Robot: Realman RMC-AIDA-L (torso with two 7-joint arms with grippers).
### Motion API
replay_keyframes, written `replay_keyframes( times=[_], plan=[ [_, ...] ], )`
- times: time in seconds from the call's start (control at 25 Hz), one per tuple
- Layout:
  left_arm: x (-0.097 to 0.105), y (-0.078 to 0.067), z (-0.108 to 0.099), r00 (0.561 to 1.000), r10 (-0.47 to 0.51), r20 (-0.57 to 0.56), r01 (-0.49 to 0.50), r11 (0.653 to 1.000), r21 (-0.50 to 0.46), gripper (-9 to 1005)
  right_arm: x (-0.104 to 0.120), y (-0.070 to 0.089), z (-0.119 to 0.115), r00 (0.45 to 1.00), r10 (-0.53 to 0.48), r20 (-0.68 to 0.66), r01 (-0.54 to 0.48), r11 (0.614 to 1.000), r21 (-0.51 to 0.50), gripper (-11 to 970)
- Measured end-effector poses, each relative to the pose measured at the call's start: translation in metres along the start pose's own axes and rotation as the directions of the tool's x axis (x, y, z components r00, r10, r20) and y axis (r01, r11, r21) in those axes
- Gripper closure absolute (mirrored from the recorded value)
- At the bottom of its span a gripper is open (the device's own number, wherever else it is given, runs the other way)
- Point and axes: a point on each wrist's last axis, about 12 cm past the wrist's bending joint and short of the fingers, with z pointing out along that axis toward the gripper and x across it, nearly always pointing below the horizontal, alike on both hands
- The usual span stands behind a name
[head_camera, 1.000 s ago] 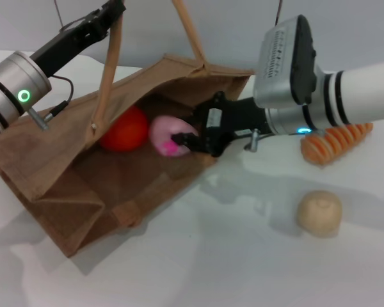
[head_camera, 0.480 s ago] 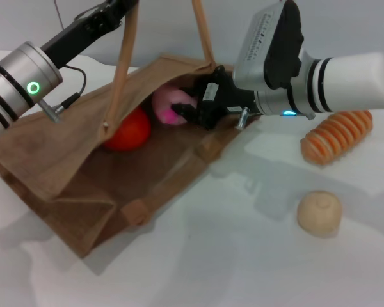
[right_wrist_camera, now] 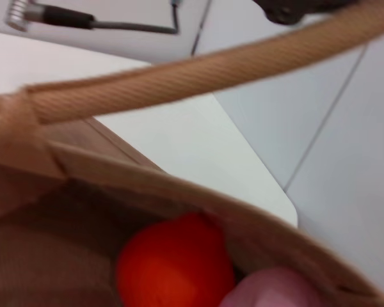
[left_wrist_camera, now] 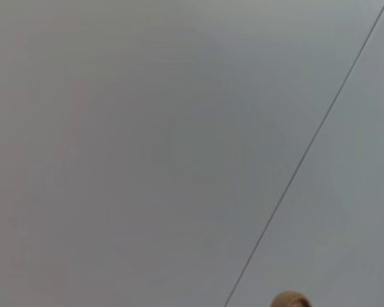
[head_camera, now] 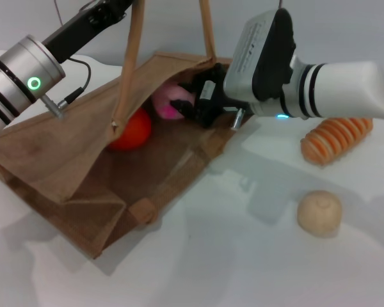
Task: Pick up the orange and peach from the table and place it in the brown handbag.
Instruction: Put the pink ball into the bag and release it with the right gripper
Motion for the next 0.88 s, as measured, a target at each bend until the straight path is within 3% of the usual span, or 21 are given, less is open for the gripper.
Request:
replay_keyframes(
  times=[0.28,0.48,0.88],
  plan=[
    [0.000,0.001,-0.003,1.000,-0.005,0.004,0.005,1.000,-0.004,882,0.002,0.007,0.001,0.997,-0.066,0.028,0.066,0.998,0.008,663],
    [0.000,0.002,-0.005,1.000,-0.006,0.007,0.006,1.000,-0.009,883,0.004,0.007,0.000,0.998,-0.047,0.036,0.046,0.999,0.014,468],
    [0.002,0.006,-0.015,1.000,-0.009,0.009,0.010,0.999,-0.042,882,0.014,0.006,-0.006,0.997,0.039,0.061,-0.043,0.997,0.059,392]
  ],
)
